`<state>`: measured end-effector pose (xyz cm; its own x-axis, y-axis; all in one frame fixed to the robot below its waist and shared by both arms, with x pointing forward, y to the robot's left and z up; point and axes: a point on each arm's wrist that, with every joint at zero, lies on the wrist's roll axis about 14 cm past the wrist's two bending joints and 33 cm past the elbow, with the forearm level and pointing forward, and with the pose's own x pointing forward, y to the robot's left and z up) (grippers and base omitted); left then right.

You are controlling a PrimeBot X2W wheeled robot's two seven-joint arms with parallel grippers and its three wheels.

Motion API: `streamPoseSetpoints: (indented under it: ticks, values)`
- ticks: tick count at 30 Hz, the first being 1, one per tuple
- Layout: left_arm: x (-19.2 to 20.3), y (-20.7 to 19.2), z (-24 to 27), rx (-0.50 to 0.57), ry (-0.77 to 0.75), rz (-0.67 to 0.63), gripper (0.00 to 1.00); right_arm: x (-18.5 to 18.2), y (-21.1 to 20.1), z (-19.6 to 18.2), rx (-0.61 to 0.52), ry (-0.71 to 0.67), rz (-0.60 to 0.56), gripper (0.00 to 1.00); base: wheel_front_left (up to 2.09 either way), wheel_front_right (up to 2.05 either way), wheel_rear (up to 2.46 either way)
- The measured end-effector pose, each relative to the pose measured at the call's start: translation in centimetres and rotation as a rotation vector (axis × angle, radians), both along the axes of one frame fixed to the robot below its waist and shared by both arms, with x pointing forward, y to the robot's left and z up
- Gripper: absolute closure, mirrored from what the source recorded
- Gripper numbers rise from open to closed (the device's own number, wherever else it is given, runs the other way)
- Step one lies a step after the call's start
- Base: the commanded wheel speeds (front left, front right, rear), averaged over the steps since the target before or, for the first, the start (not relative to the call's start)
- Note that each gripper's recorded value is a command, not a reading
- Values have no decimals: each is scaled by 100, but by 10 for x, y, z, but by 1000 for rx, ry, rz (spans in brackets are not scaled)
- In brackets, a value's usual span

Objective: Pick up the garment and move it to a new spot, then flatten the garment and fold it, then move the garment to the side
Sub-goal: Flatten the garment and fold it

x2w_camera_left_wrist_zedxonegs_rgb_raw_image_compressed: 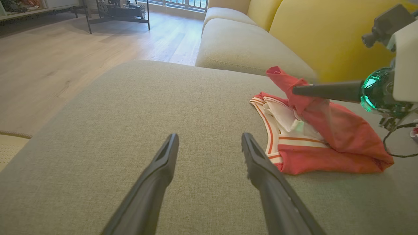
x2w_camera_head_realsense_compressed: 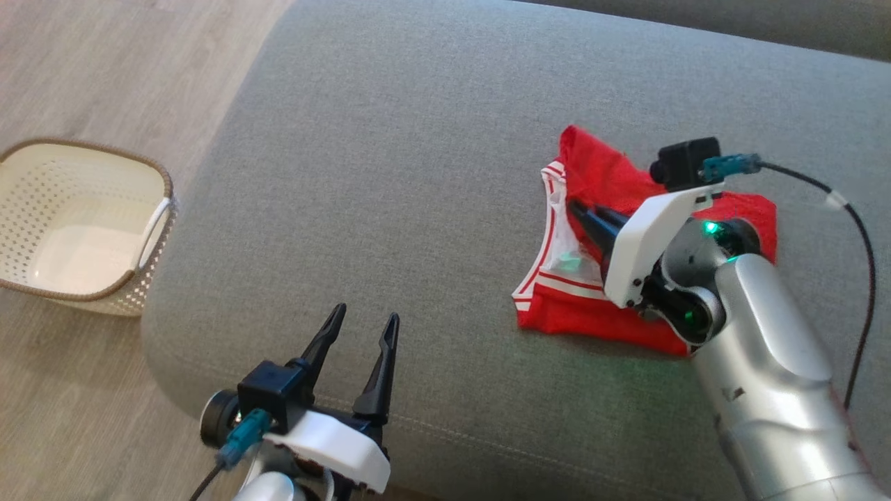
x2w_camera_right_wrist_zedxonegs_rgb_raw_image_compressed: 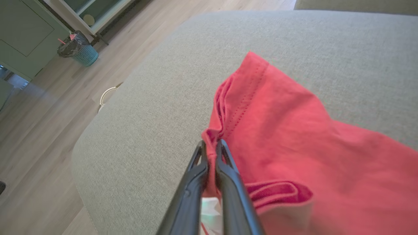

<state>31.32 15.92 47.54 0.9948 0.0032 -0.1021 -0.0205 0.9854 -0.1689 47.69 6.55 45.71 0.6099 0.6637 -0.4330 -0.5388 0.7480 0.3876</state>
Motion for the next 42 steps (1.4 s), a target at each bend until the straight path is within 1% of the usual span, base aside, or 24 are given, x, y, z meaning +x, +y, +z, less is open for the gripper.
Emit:
streamPoseSetpoints:
  ticks: [1,2,3,6,10,11,12,15,17,19,20,21,22,26,29,31,37,42]
  values:
    - [1,0,-1,0,3,0,0,-2,0,-3,-5,6,5,73,0,0,0]
    - [1,0,-2,-1,5,-1,0,-3,0,-5,-6,13,8,11,0,0,0]
    - [2,-1,-2,-2,6,-4,0,-4,0,-7,-6,18,7,0,0,0,0]
    - [5,-5,-3,-4,6,-17,0,-1,-5,1,52,9,-27,0,0,0,0]
    - [9,-9,-3,-5,4,-36,0,14,-19,31,87,-98,-78,0,0,0,0]
    - [9,-9,-3,-5,4,-36,0,14,-19,31,87,-98,-78,0,0,0,0]
    - [11,-12,-2,-7,-1,-48,0,25,-38,48,59,-174,-128,0,0,0,0]
    - [14,-17,2,-10,-17,-64,0,36,-69,66,-4,-271,-200,0,0,0,0]
    - [15,-19,5,-13,-26,-71,0,36,-87,64,-44,-280,-225,0,0,0,0]
    - [15,-19,7,-15,-33,-72,0,32,-101,49,-105,-270,-223,0,0,0,0]
    - [15,-19,8,-16,-35,-72,0,30,-107,42,-125,-256,-222,21,0,0,0]
    - [15,-19,9,-16,-38,-71,0,27,-108,33,-151,-244,-206,68,0,0,0]
    - [14,-18,9,-16,-40,-68,0,25,-108,26,-176,-244,-185,100,0,0,0]
    - [12,-13,10,-12,-41,-52,0,18,-99,1,-234,-240,-110,100,0,0,0]
    - [10,-9,10,-10,-38,-37,0,17,-98,-24,-313,-228,-51,100,0,0,0]
    - [9,-6,9,-9,-34,-26,0,17,-91,-35,-339,-225,-16,100,0,0,0]
    - [8,-1,7,-6,-23,-4,0,24,-52,-39,-316,-270,76,100,0,0,0]
    - [8,1,8,-3,-29,1,0,4,-16,-44,-247,-266,154,100,0,0,0]
